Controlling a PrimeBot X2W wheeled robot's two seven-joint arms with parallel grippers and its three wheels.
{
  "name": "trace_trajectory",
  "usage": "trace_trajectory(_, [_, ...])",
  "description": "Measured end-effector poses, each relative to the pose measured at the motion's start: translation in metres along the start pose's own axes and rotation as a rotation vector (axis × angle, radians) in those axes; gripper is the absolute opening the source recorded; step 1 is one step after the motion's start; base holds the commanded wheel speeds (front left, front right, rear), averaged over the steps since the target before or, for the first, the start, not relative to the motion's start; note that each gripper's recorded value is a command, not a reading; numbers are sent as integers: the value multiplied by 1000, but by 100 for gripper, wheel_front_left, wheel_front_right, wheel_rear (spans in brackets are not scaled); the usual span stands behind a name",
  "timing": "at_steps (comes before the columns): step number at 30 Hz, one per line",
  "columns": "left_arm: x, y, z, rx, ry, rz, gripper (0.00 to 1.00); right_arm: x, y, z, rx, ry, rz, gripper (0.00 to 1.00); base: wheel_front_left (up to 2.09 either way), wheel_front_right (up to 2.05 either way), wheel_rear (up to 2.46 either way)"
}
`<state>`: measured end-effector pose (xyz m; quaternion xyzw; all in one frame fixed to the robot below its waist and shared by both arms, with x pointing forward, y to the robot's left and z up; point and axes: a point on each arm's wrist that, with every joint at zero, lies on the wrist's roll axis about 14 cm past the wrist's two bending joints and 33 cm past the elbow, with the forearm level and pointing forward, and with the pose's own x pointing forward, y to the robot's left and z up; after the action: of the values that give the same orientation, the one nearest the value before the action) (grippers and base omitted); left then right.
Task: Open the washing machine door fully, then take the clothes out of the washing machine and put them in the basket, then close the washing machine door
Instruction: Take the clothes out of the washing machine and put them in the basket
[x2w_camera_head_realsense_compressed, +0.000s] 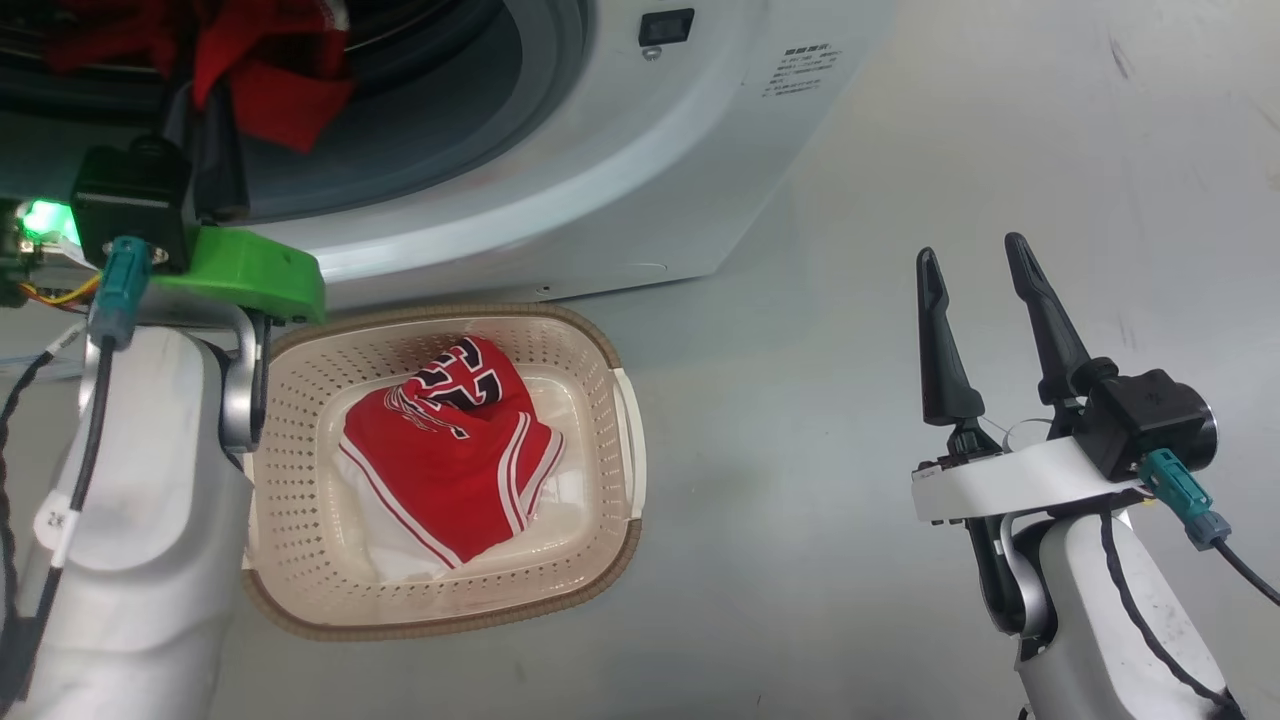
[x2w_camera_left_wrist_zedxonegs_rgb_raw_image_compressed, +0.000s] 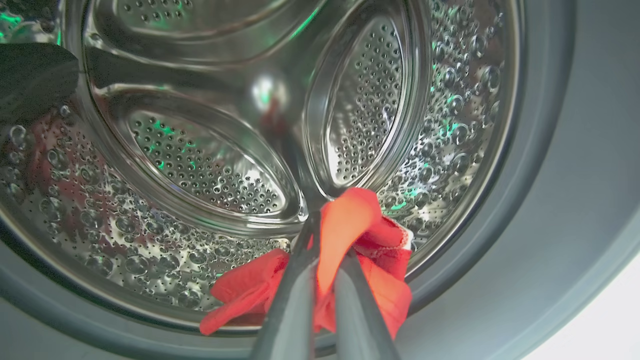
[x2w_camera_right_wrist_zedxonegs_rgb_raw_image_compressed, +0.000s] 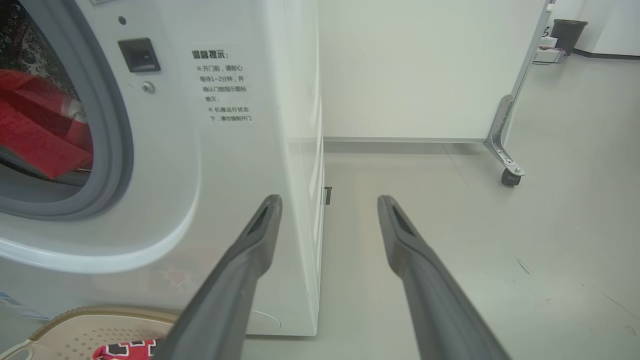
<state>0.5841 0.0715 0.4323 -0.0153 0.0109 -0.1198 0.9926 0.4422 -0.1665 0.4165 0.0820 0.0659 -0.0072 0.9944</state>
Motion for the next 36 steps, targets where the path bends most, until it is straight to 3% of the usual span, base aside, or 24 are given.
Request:
trace_trajectory(9, [-41,-11,41,-104,-97,19,0,-6,15,6,-2,-14,46,100,0,0,0])
trace_trajectory(20, [-92,1,68,-105,-156,64,0,-9,36,12,-1,-29,114,100,0,0,0])
trace_trajectory(26, [-129,-7,29,-152,-6,74,0,-13,51,20,10,-49,166,100,0,0,0])
trace_trajectory(31, [-157,-24,-20,-178,182,50,0,-16,51,25,10,-62,164,100,0,0,0])
trace_trajectory(36, [-168,-39,-41,-189,263,8,0,-20,48,28,8,-68,160,100,0,0,0])
